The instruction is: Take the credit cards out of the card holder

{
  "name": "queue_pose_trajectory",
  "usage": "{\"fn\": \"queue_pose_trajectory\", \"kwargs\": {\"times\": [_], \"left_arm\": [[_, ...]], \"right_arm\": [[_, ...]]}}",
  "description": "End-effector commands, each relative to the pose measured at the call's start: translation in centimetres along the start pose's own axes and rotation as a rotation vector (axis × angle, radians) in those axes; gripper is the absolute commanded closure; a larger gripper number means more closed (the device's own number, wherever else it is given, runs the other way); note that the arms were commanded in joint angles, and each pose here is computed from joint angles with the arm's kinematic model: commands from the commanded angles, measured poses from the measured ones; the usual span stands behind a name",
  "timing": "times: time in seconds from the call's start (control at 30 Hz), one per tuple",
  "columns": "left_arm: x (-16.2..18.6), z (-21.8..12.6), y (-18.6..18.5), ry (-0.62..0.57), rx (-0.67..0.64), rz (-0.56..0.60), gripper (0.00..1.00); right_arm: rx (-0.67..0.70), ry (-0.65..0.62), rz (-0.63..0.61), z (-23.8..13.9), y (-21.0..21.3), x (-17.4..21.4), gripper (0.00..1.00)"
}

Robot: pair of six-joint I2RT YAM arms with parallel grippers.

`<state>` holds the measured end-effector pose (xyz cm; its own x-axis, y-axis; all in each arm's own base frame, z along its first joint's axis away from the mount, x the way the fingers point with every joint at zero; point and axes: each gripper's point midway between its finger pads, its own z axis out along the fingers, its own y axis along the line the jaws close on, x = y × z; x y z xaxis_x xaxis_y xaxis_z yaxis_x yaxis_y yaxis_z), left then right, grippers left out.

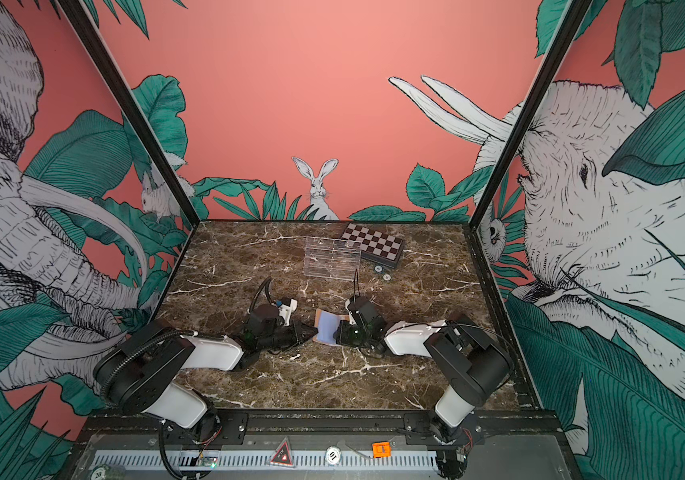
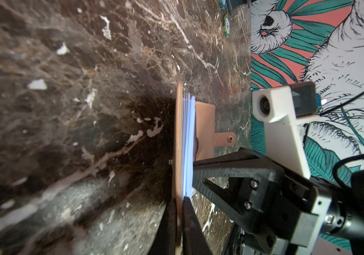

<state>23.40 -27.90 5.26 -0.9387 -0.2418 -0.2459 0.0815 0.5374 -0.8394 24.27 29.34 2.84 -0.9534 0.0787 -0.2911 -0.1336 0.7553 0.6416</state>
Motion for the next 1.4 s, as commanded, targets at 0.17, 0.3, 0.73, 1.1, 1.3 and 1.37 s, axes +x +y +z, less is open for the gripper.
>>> {"fn": "queue_pose_trajectory", "kwargs": {"times": [0.17, 0.3, 0.73, 1.1, 1.3, 1.37], "left_arm": [[0.1, -0.3, -0.1, -0.006, 0.018, 0.012, 1.00], [0.0, -0.3, -0.2, -0.018, 0.020, 0.011, 1.00], [-0.6, -0.6, -0.2, -0.095, 0.022, 0.006, 1.00], [0.7, -0.2, -1.1, -0.086, 0.032, 0.037, 1.00], [0.8, -0.1, -1.1, -0.082, 0.032, 0.043, 1.00], [0.8, -0.1, -1.1, -0.082, 0.030, 0.043, 1.00]], "right_arm": [[-0.028, -0.026, -0.010, -1.3, 1.2, -0.6, 0.73], [-0.048, -0.062, -0.021, -2.8, 2.7, -1.7, 0.40], [0.137, 0.022, -0.054, -3.0, 1.8, -2.4, 0.02], [0.188, 0.086, -0.054, -0.1, 0.4, -2.3, 0.05], [0.184, 0.089, -0.050, 0.2, 0.2, -2.0, 0.06], [0.211, 0.097, -0.051, 0.2, -0.4, -1.8, 0.06]]}}
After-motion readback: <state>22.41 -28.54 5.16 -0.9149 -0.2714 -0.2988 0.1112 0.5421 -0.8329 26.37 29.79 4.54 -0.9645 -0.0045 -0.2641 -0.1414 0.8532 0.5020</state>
